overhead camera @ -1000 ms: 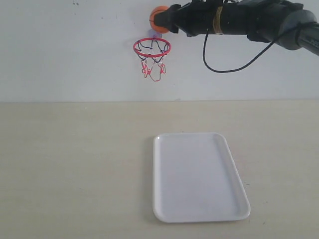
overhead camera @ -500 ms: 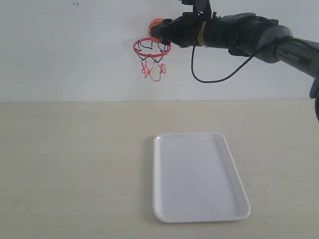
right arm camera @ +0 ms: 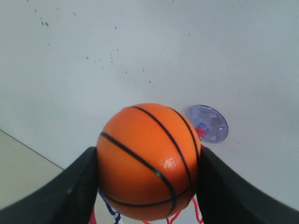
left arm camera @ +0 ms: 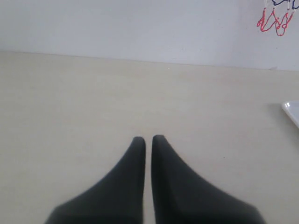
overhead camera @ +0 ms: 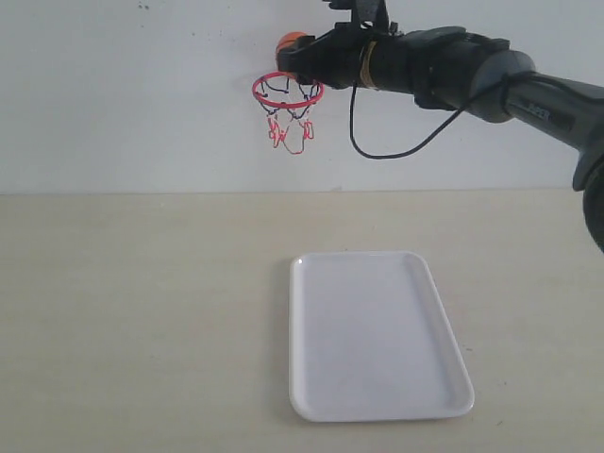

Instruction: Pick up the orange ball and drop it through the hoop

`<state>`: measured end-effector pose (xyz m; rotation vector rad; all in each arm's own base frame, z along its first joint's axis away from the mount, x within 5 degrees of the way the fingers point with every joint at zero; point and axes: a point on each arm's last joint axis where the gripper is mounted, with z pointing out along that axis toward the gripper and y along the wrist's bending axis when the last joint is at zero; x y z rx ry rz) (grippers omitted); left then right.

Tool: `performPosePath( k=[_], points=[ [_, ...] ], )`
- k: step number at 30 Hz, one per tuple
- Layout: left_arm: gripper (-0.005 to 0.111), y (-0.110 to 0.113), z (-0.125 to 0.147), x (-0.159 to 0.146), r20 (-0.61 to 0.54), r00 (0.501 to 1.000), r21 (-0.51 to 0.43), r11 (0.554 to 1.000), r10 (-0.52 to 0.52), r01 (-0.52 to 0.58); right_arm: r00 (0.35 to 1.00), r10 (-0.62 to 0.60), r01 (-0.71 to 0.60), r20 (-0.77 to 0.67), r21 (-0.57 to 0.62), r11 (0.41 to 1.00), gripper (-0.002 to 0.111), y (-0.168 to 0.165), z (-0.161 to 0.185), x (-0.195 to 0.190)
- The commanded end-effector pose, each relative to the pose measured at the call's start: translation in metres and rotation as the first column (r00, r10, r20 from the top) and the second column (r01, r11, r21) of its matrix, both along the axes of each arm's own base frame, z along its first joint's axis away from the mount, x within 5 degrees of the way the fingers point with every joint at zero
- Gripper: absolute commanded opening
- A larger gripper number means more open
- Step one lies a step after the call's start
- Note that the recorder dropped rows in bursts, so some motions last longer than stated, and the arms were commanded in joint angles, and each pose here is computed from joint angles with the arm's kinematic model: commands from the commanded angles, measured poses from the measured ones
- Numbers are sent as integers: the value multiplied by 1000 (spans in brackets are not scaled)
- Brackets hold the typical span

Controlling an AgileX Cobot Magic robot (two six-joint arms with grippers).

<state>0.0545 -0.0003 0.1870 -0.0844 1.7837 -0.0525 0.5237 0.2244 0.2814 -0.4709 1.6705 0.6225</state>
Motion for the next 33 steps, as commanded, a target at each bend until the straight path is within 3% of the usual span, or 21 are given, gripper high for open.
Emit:
performPosePath(
  k=[1, 4, 8, 11, 13, 15, 17, 19, 20, 27, 33],
  points=[
    [4, 0, 0, 0, 12, 1000, -12, 1000, 5, -4, 1000, -11, 11, 18, -3, 1000, 10, 3, 4, -1],
    [4, 0, 0, 0, 12, 1000, -12, 1000, 5, -4, 1000, -6, 6, 17, -3, 1000, 31, 3, 4, -1],
    [4, 0, 0, 0, 12, 1000, -12, 1000, 5, -4, 999, -49, 49, 16, 8, 999, 76, 0, 4, 1],
    [4, 0, 0, 0, 12, 1000, -12, 1000, 5, -4, 997, -81, 82, -11, 47, 996, 88, -2, 5, 3],
    [4, 0, 0, 0, 12, 1000, -12, 1000, 5, -4, 996, -85, 86, -29, 68, 994, 86, -2, 5, 3],
    [4, 0, 0, 0, 12, 1000, -12, 1000, 5, -4, 996, -81, 85, -48, 89, 992, 74, -2, 5, 2],
    [4, 0, 0, 0, 12, 1000, -12, 1000, 5, -4, 995, -78, 84, -61, 104, 991, 47, -1, 5, 2],
    [4, 0, 0, 0, 12, 1000, -12, 1000, 5, -4, 996, -62, 68, -65, 103, 992, 8, -1, 4, 1],
    [4, 0, 0, 0, 12, 1000, -12, 1000, 5, -4, 996, -66, 73, -67, 106, 992, 1, -2, 4, 2],
    [4, 0, 0, 0, 12, 1000, -12, 1000, 5, -4, 996, -54, 62, -71, 105, 993, 3, -13, 5, 5],
    [4, 0, 0, 0, 12, 1000, -12, 1000, 5, -4, 979, 122, -94, -165, 169, 981, 2, -52, 7, 6]
  ],
)
